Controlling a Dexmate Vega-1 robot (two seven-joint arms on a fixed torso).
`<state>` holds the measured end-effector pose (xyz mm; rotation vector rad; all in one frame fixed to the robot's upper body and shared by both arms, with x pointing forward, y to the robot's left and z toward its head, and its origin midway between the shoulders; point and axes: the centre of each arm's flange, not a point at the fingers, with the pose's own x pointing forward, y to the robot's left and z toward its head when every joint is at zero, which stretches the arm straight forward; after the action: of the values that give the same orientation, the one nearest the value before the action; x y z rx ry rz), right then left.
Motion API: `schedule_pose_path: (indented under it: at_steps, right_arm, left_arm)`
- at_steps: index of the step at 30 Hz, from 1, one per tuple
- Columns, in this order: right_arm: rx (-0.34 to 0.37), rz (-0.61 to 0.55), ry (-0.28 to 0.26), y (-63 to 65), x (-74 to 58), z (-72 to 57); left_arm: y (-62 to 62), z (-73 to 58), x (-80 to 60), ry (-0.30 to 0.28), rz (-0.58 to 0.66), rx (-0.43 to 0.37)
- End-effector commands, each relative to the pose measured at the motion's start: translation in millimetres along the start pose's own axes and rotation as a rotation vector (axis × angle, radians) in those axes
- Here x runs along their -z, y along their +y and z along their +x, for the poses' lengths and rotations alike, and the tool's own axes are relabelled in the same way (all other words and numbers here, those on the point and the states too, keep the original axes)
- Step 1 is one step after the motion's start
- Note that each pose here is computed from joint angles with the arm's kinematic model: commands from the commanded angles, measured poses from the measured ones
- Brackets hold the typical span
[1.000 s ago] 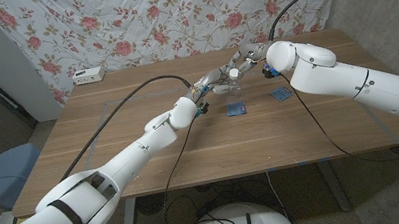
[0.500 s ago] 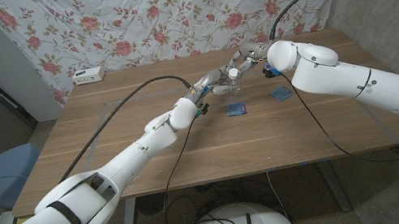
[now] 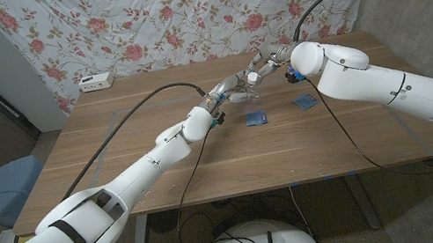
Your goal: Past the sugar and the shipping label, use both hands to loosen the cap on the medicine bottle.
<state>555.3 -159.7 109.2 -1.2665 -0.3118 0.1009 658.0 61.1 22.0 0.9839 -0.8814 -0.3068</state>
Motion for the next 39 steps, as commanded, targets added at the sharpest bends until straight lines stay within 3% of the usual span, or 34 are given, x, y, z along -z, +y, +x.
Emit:
schedule_pose_path:
  at_steps: [1,27,39]
  right_arm:
    - [0.007,0.008,0.003,-5.8,0.7,-5.1]
    - [0.023,0.026,0.059,-16.2,10.6,-16.1]
    - [0.034,0.040,0.100,-18.6,17.0,-18.2]
  left_arm:
    - [3.8,-3.8,-1.0,-0.005,0.011,-0.013]
    - [10.8,-28.2,-4.7,0.026,0.040,-0.050]
    - [15.5,-46.3,-4.5,0.030,0.074,-0.118]
